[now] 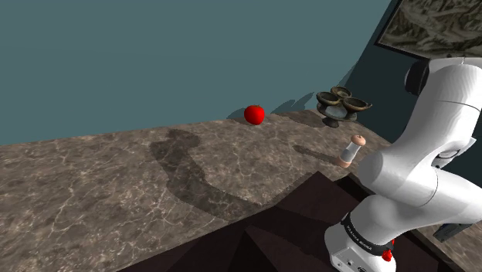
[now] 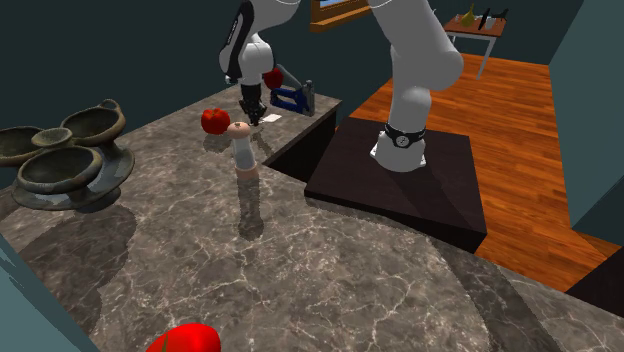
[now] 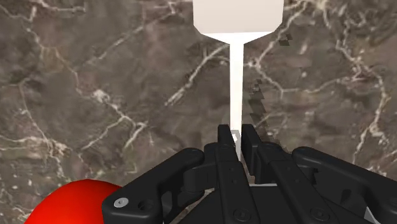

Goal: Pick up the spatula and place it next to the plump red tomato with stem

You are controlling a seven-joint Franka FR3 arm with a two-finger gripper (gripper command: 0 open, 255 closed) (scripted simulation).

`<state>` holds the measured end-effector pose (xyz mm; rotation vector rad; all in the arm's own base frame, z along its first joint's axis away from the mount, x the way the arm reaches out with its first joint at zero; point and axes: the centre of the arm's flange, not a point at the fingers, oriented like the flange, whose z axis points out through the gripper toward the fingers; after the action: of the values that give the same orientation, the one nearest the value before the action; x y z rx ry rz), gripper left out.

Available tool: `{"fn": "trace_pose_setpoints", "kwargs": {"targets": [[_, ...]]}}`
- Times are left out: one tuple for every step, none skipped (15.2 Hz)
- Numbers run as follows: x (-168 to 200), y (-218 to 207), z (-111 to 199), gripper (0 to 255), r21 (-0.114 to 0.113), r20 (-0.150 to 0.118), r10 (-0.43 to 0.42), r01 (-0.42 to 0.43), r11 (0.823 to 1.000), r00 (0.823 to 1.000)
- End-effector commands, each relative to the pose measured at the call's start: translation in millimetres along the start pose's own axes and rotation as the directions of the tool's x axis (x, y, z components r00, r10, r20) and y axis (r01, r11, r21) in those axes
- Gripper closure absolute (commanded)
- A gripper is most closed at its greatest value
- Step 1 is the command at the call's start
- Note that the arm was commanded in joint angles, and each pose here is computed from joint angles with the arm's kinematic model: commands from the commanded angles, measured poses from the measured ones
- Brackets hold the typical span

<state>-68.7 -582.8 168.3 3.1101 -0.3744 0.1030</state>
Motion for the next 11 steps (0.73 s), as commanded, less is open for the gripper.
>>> {"fn": "trace_pose_setpoints", "kwargs": {"targets": [[-0.3, 0.0, 6.5, 255, 0.0, 0.0, 0.0, 0.0, 1.0, 1.0], [-0.4, 0.0, 6.5, 255, 0.0, 0.0, 0.0, 0.0, 1.0, 1.0], [-0.3, 0.0, 6.5, 255, 0.0, 0.0, 0.0, 0.0, 1.0, 1.0], [-0.3, 0.0, 6.5, 255, 0.0, 0.0, 0.0, 0.0, 1.0, 1.0], [-0.3, 0.0, 6.5, 255, 0.0, 0.0, 0.0, 0.0, 1.0, 1.0], [-0.3, 0.0, 6.5, 255, 0.0, 0.0, 0.0, 0.0, 1.0, 1.0], [-0.3, 0.0, 6.5, 255, 0.0, 0.0, 0.0, 0.0, 1.0, 1.0], [-0.3, 0.0, 6.5, 255, 0.0, 0.0, 0.0, 0.0, 1.0, 1.0], [-0.3, 0.0, 6.5, 0, 0.0, 0.0, 0.0, 0.0, 1.0, 1.0], [-0.3, 0.0, 6.5, 0, 0.0, 0.0, 0.0, 0.0, 1.0, 1.0], [-0.3, 0.0, 6.5, 0, 0.0, 0.0, 0.0, 0.0, 1.0, 1.0]]}}
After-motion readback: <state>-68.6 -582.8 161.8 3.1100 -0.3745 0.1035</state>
